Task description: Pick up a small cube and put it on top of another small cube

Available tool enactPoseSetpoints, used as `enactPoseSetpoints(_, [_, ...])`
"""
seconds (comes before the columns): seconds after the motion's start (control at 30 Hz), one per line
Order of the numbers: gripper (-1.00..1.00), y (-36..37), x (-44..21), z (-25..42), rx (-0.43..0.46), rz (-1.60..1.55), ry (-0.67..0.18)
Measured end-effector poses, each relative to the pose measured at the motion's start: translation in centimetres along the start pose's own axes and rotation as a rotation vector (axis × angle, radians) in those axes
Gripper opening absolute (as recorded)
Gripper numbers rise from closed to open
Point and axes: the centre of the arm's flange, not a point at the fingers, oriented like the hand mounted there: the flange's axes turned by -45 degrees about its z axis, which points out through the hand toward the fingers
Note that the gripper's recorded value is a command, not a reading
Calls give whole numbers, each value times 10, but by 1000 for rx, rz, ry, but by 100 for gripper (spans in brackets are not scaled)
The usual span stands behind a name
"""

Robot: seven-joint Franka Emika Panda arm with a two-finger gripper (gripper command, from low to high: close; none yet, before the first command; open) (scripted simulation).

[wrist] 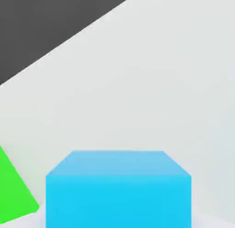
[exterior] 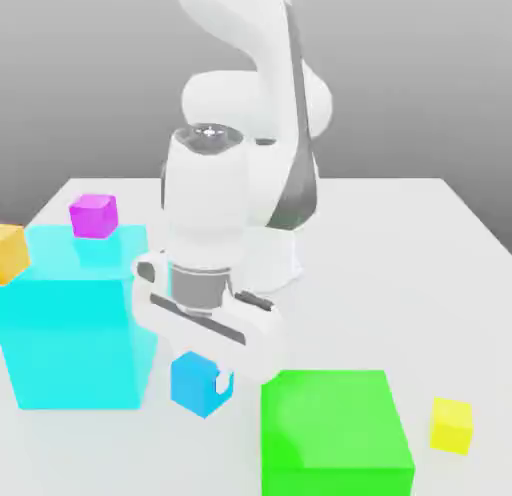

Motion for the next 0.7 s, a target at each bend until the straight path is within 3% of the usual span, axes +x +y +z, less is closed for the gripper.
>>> enactPoseSetpoints(0.23, [-100, 66, 51, -71, 18, 236, -51])
enactPoseSetpoints(0.7, [-100, 192, 4, -194, 6, 519, -130])
